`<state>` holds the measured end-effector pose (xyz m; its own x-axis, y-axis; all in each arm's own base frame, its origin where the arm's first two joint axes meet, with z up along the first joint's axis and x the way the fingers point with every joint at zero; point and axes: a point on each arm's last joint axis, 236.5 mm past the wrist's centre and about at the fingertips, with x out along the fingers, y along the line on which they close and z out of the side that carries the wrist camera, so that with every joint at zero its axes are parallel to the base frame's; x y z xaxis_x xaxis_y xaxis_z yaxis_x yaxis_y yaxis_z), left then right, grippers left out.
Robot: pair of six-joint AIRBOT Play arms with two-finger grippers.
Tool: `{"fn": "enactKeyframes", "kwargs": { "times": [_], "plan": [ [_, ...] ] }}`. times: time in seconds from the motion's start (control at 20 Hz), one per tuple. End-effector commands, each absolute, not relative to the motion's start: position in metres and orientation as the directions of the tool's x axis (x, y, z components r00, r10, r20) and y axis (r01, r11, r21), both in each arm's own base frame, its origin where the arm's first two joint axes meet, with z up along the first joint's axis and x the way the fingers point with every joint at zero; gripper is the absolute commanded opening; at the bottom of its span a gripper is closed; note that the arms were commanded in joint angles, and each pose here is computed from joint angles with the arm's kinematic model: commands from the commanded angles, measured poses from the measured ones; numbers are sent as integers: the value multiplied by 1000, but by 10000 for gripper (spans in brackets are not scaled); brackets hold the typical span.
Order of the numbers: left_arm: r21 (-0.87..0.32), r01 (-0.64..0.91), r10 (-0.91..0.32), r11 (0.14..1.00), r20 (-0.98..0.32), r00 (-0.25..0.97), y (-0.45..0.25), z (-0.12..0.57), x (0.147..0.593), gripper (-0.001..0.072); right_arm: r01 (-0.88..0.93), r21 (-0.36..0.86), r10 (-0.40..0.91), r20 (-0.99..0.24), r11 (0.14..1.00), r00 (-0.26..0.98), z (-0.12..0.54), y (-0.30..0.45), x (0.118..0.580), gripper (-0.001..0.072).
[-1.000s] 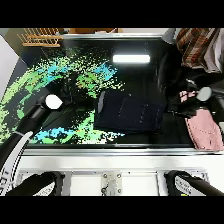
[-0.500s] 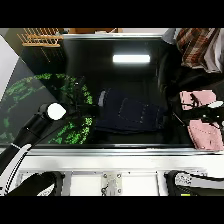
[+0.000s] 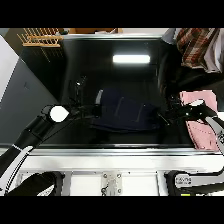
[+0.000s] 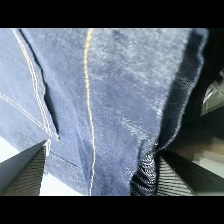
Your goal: Fold the clothes and pants, and hang the long-sleeved shirts on hangers.
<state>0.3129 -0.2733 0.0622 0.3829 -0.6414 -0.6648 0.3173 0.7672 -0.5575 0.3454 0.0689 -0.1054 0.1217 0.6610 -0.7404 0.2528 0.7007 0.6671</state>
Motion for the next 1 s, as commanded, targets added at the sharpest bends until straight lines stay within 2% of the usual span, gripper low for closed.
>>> {"fn": "enactKeyframes", "kwargs": {
  "times": [0.0, 0.05, 0.15, 0.2, 0.3, 0.4, 0.6, 0.75, 0.95],
  "plan": [
    [-561, 311, -642, 767, -662, 386, -274, 63, 313, 7, 185, 664, 660, -746, 724, 94, -110, 89, 344, 470],
    [-561, 311, -642, 767, -662, 386, -274, 63, 313, 8, 159, 675, 669, -737, 720, 98, -107, 94, 346, 238],
    [-561, 311, -642, 767, -662, 386, -274, 63, 313, 8, 131, 708, 695, -706, 694, 133, -97, 102, 355, 63],
    [-561, 312, -642, 767, -662, 386, -274, 63, 313, 8, 116, 714, 697, -700, 691, 157, -89, 102, 362, 30],
    [-561, 311, -642, 767, -661, 388, -274, 63, 314, 7, 42, 686, 662, -715, 727, 223, -63, 89, 386, 30],
    [-561, 311, -642, 767, -662, 388, -274, 63, 314, 8, 28, 610, 569, -754, 792, 327, -27, 55, 422, 29],
    [-561, 311, -642, 767, -662, 387, -274, 63, 314, 8, 212, 462, 269, -768, 861, 581, 63, -58, 488, 29],
    [-561, 311, -642, 767, -661, 388, -274, 63, 314, 7, 378, 446, 74, -720, 812, 690, 114, -140, 499, 30],
    [-561, 312, -642, 767, -662, 388, -274, 63, 314, 7, 573, 474, -97, -708, 669, 700, 136, -224, 468, 29]
  ]
}}
